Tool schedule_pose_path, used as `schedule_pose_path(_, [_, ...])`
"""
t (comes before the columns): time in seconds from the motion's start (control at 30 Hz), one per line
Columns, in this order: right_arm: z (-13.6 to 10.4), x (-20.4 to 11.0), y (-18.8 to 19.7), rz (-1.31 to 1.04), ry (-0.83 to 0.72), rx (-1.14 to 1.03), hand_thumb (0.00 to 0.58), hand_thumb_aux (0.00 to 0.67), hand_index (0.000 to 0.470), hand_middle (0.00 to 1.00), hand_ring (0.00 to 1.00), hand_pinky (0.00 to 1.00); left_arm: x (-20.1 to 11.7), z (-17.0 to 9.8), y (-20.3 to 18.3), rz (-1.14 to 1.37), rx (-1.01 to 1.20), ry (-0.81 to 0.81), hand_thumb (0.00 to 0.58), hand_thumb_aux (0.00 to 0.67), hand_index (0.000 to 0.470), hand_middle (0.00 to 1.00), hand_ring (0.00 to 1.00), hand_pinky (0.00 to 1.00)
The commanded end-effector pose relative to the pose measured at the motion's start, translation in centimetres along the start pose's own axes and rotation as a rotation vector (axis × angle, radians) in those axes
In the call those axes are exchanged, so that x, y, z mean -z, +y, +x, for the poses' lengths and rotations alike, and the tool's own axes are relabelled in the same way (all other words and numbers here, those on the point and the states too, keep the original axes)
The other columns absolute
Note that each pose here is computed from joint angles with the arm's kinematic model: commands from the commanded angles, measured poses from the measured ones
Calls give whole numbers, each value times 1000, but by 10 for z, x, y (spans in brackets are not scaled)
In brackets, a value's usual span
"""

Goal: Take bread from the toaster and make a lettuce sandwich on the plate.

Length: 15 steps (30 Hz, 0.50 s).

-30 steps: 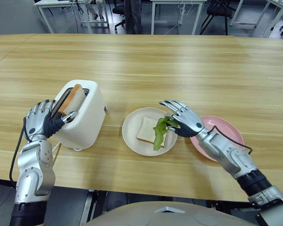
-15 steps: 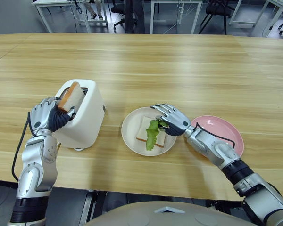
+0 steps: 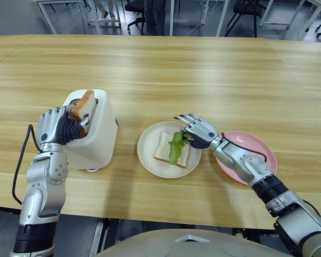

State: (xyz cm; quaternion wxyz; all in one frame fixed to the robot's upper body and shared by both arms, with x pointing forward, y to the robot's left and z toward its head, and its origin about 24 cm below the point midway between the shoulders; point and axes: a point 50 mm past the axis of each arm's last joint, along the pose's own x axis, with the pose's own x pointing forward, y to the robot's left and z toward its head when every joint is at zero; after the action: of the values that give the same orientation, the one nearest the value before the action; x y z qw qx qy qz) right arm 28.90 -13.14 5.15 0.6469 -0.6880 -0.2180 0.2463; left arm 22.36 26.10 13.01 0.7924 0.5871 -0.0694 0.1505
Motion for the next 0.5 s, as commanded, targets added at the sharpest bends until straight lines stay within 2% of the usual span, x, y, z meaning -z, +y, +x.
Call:
schedule_pose_path(0.03, [3, -1, -12, -23, -20, -26, 580, 670, 460, 0, 0, 0, -4, 1, 10, -5, -40, -29, 580, 670, 460, 1000, 1000, 1000])
schedule_pose_path(0.2, [6, -2, -9, -55, -40, -149, 580, 670, 460, 0, 0, 0, -6, -1, 13, -1, -48, -37, 580, 670, 460, 1000, 1000, 1000])
schedule_pose_path(0.23, [6, -2, -8, -59, -42, -167, 546, 507, 348, 0, 0, 0, -6, -1, 15, 4, -58, -40, 580, 670, 460, 1000, 1000, 1000])
schedule_pose_path(0.27, [7, -1, -8, -65, -41, -179, 546, 507, 348, 0, 0, 0, -6, -1, 17, 8, -67, -43, 580, 670, 460, 1000, 1000, 1000])
schedule_pose_path(0.3, [8, -2, -9, -71, -43, -187, 0, 0, 0, 0, 0, 0, -6, -1, 20, 10, -77, -46, 580, 670, 460, 1000, 1000, 1000])
schedule_pose_path(0.5, [16, -4, -16, -88, -34, -126, 0, 0, 0, 0, 0, 0, -10, 0, 34, 19, -145, -73, 580, 670, 460, 1000, 1000, 1000])
